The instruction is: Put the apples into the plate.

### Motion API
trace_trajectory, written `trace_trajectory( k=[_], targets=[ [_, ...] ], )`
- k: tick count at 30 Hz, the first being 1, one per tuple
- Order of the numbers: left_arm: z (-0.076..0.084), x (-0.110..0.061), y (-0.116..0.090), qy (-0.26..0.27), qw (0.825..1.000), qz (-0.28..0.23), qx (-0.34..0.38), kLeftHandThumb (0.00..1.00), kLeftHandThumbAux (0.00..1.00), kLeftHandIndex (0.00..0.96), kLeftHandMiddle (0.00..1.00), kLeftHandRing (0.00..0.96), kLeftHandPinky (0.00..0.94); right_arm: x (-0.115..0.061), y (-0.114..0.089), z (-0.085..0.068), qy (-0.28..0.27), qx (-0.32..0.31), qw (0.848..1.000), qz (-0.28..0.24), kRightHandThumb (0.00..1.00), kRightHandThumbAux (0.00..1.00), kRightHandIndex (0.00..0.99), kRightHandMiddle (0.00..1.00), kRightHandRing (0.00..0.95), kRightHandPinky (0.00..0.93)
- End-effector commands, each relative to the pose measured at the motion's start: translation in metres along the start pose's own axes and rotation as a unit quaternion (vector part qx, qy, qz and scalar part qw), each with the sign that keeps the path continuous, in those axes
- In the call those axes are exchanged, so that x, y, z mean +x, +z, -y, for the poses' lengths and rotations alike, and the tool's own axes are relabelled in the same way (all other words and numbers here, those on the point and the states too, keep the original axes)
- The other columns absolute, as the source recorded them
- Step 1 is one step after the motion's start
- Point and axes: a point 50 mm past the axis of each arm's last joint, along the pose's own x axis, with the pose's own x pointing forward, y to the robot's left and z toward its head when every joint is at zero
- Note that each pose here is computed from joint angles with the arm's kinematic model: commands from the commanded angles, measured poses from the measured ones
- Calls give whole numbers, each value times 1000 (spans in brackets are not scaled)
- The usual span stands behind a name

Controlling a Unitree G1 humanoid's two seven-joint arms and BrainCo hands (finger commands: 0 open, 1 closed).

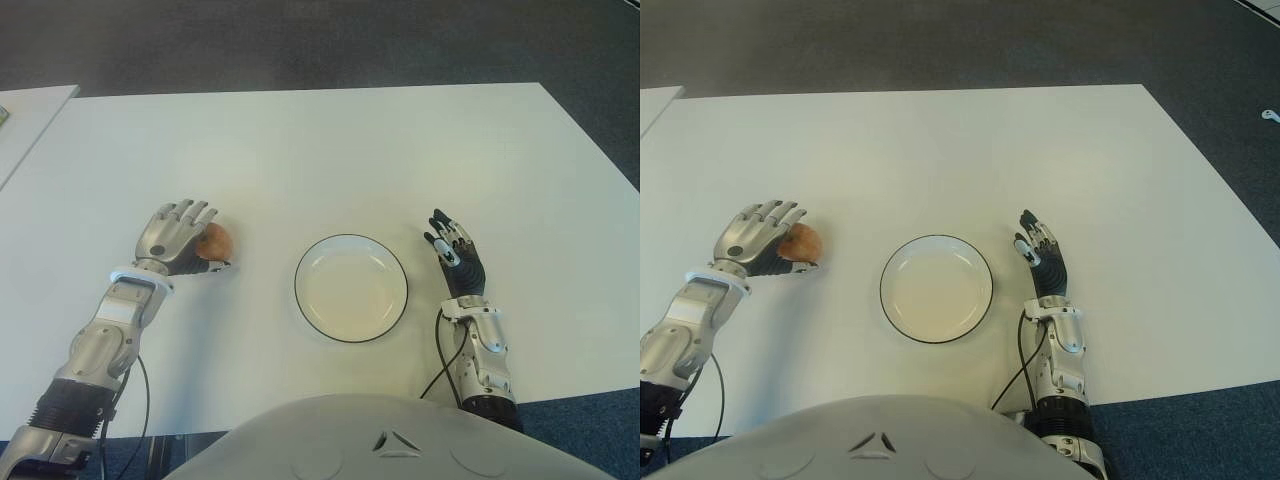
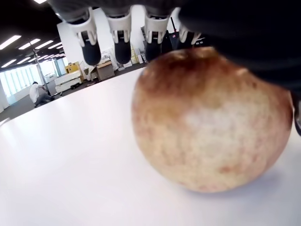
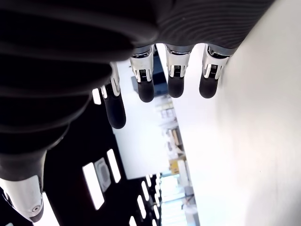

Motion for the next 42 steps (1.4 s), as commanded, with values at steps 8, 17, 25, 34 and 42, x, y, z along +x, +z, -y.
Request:
trace_trajectory(
  k=[8,17,25,34,42],
  targets=[
    [11,7,6,-11,1000,-7,-12,160,312,2,0,0,30,-9,-14,5,-20,9,999,-39,501,643,240,119,69,94],
    [14,7,9,-22,999,-14,-35,158,305,8,0,0,48,-9,-13,6,-20,7,999,-37,506,653,243,124,75,102],
    [20,7,13,-36,997,-22,-59,149,320,1,0,0,40,-9,-13,7,-18,3,999,-39,483,652,230,121,75,98],
    [30,8,17,-46,996,-23,-71,153,358,4,0,0,48,-8,-12,7,-17,4,999,-43,486,648,232,120,74,104],
    [37,7,20,-57,995,-26,-78,164,394,20,0,0,50,-7,-12,9,-14,6,999,-43,481,637,217,127,88,118]
  ],
)
